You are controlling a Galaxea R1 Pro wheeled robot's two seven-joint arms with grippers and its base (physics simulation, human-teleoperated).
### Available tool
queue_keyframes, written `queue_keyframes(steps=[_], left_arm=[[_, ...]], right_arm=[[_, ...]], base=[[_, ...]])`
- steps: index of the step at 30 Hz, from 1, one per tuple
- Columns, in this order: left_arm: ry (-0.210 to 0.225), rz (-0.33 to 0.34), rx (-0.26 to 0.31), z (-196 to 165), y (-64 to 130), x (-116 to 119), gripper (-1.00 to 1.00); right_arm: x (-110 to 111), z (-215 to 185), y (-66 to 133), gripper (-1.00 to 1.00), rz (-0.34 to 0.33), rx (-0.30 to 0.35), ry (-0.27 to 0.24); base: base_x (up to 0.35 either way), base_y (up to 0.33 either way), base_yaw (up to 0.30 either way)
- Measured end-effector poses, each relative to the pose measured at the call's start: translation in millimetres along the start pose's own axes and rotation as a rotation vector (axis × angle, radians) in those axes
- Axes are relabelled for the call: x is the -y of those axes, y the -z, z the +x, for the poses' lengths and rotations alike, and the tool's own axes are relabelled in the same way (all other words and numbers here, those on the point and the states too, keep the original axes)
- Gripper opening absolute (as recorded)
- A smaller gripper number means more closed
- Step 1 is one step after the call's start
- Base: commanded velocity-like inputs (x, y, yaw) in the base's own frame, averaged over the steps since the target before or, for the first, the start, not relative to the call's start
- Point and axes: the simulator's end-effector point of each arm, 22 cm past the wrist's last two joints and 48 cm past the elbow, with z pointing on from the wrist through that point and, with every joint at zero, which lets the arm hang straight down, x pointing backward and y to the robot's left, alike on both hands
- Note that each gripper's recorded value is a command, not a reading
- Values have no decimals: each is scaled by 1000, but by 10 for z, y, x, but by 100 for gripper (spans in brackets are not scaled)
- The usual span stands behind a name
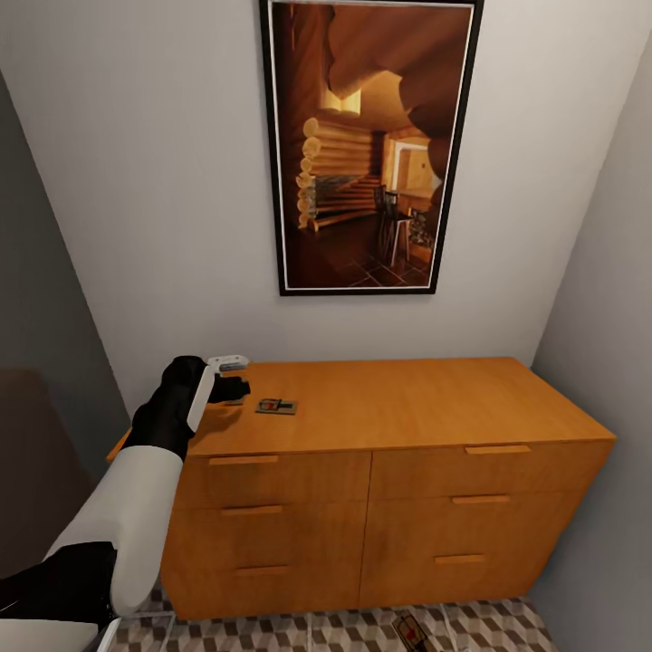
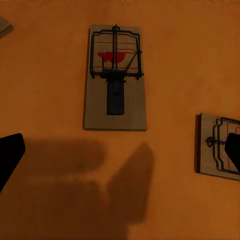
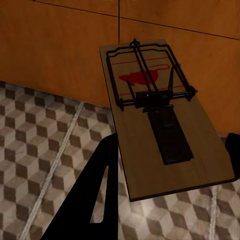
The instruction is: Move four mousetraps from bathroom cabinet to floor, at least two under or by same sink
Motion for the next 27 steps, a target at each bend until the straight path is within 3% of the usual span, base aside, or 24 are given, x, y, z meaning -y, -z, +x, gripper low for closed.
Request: queue_keyframes(steps=[11,15,27], left_arm=[[0,1,-4,15,-9,4,100],[1,2,-4,16,-9,6,100],[-1,0,-9,35,-22,3,100]], right_arm=[[47,2,2,-100,18,0,-1],[112,2,3,-100,50,-1,0],[134,5,5,-100,58,-2,0]], base=[[7,0,0],[148,0,0],[147,0,0]])
